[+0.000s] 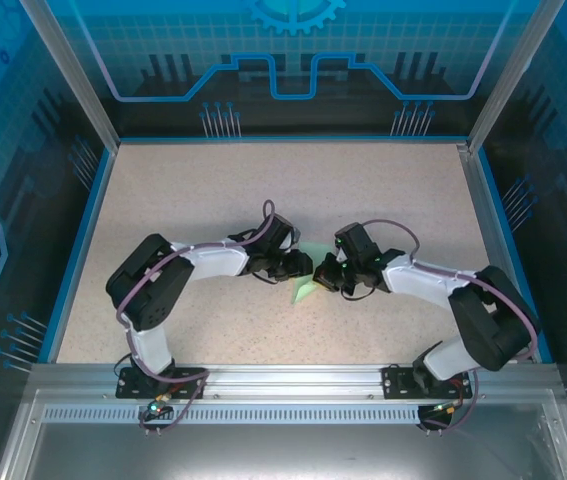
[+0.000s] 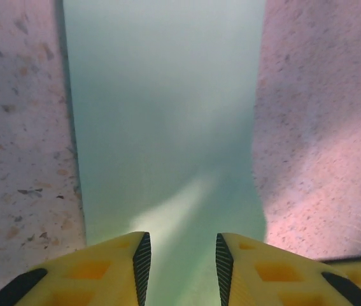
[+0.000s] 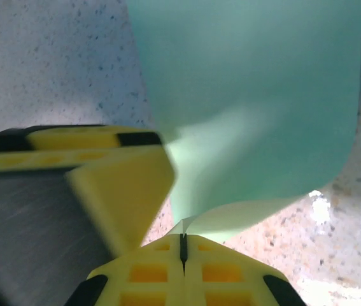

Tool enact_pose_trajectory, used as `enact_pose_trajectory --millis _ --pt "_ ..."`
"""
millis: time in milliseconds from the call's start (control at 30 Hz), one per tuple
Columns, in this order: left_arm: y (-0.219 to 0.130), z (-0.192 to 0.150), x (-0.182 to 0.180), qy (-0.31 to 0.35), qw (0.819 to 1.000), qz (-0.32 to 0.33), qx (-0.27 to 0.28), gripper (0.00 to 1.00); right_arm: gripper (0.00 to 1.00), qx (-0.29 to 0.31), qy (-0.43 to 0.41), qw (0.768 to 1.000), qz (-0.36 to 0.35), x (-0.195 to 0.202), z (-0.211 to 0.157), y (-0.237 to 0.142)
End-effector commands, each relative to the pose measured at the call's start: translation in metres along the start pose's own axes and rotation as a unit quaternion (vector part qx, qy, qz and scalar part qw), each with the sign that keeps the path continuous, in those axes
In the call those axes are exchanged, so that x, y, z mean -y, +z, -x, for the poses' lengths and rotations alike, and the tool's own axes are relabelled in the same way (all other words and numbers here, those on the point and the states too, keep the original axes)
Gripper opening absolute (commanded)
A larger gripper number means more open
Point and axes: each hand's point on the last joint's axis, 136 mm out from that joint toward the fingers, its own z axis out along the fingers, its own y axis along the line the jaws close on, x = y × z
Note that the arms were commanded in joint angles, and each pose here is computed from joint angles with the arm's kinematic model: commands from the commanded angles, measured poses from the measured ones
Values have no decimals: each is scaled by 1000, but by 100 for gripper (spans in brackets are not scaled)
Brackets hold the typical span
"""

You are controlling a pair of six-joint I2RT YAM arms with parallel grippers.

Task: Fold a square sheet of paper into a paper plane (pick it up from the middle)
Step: Third fold the triangle at the center of the table.

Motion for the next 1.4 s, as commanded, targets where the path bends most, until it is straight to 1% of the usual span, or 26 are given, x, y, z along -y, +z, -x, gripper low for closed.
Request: enact_pose_trajectory --millis 0,200,333,400,600,733,833,1133,1367 --pt "-22 10 4 -15 999 -5 34 37 0 4 17 999 -28 8 7 7" --pt "-29 -2 -6 -25 999 -8 32 36 0 -1 12 999 -35 6 8 17" --pt "-33 -17 -2 -29 999 -39 15 33 0 -11 2 999 -34 2 6 20" --pt "-36 -22 -2 -31 998 -48 10 31 2 -19 -12 999 -30 -4 4 21" --pt "-45 -32 -10 -34 998 -43 17 30 3 -55 -62 996 -40 -15 1 28" --pt "-49 -38 -8 -36 998 -57 15 28 2 -68 -74 994 -51 -14 -3 33" --pt "-48 -44 -3 -32 997 -73 10 27 2 -70 -73 993 -56 -12 -4 36" --pt "-37 -52 2 -28 996 -82 -6 24 2 -62 -58 993 -83 1 -8 33" --pt "-29 -56 9 -19 996 -87 -19 24 2 -36 -48 996 -69 -3 -1 33"
